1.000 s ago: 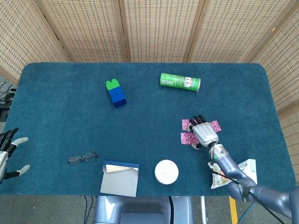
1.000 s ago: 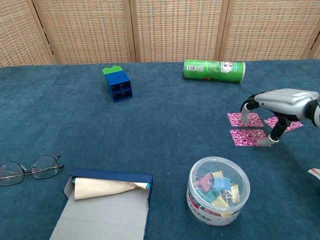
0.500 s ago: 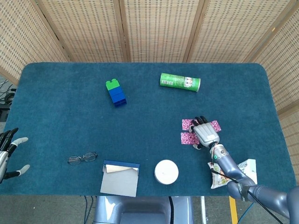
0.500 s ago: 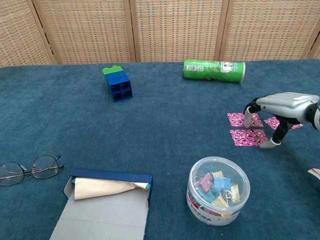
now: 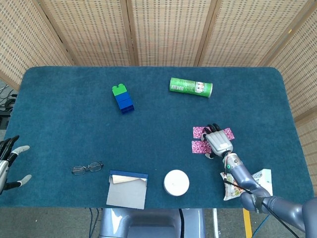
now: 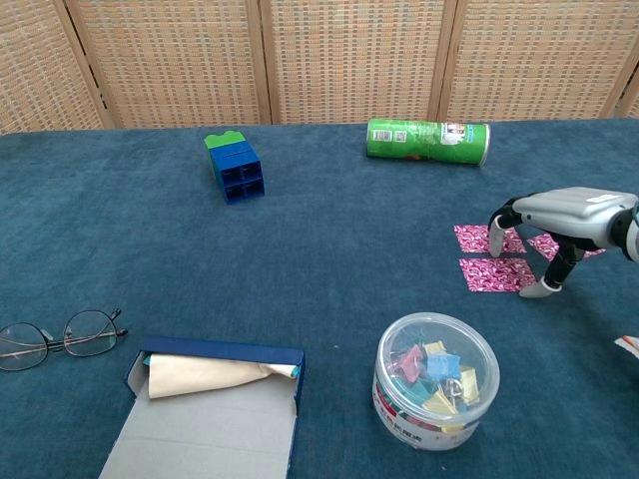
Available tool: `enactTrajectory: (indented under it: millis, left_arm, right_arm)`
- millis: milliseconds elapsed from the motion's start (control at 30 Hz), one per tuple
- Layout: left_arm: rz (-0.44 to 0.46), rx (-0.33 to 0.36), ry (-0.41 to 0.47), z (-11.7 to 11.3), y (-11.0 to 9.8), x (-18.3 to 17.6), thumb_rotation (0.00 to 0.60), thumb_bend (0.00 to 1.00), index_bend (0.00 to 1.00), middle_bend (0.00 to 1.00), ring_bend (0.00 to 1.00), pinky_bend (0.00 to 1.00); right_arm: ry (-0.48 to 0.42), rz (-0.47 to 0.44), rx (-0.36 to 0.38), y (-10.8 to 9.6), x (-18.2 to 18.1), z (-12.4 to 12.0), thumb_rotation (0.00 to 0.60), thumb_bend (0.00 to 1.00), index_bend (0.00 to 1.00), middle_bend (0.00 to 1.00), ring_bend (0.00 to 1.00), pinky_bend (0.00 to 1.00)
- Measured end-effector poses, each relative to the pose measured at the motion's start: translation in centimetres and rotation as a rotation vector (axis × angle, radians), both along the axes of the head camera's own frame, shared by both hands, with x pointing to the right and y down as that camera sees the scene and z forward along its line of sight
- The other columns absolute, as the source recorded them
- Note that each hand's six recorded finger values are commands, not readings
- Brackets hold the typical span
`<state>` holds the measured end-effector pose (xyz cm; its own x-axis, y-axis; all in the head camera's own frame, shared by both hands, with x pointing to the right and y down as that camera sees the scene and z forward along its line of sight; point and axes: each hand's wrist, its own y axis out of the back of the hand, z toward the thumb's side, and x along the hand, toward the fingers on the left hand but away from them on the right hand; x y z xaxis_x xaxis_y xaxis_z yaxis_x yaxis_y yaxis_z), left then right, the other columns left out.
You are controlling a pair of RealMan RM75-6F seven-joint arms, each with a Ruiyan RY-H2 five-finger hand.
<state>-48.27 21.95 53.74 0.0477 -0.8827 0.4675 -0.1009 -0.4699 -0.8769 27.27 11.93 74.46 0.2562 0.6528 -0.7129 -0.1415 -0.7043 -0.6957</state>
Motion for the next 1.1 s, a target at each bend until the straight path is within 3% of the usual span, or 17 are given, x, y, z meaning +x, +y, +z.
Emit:
enactTrajectory:
  millis: [1100]
  left_arm:
    - [-0.002,-0.002,0.000,0.04,0.06,-0.07,0.600,0.18,0.22,0.03,0.00,0.04]
  right_arm:
    - [-0.006,0.005,-0.002,0.48,0.13,0.48,0.600,0.26,0.34,0.16,0.00,0.00]
